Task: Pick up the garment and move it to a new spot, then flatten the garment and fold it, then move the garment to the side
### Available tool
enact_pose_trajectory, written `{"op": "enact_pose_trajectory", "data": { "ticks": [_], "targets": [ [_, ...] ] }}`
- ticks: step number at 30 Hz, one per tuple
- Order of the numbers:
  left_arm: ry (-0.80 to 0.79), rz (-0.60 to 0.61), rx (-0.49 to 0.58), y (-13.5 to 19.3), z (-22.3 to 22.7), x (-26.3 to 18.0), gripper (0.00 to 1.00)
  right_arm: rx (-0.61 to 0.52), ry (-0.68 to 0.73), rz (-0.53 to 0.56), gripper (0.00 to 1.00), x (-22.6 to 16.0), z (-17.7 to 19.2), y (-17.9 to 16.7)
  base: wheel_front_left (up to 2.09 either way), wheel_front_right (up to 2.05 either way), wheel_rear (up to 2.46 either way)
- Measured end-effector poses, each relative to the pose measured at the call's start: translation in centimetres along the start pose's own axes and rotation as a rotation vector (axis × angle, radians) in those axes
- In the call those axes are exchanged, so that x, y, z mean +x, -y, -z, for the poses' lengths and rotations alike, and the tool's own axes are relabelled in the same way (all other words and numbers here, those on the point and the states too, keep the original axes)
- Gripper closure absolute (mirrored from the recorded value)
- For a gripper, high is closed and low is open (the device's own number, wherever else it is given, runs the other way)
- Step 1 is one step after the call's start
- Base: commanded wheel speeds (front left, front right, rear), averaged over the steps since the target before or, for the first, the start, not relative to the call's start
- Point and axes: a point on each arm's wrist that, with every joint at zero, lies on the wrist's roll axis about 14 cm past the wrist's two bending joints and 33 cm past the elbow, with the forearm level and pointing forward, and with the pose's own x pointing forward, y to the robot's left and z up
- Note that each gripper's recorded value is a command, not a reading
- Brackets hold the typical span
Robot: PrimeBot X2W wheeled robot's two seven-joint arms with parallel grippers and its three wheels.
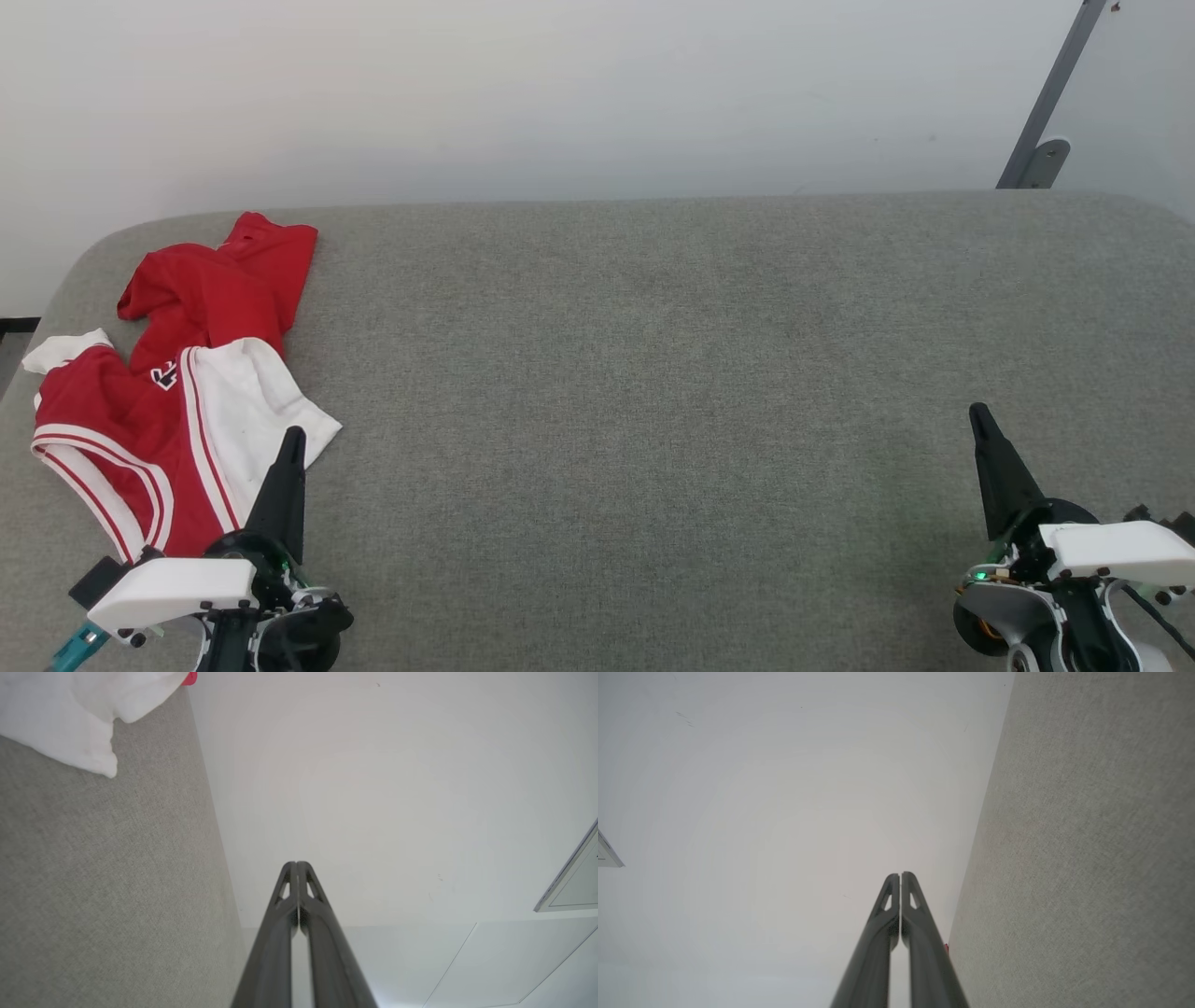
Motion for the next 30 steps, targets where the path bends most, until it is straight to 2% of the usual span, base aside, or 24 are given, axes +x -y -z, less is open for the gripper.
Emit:
{"op": "enact_pose_trajectory", "data": {
  "ticks": [30],
  "targets": [
    [0.000, 0.000, 0.000, 0.00, 0.00, 0.00, 1.00, 0.000, 0.000, 0.000, 1.00, 0.00, 0.00, 0.00, 0.00, 0.00, 0.00]
  ]
}}
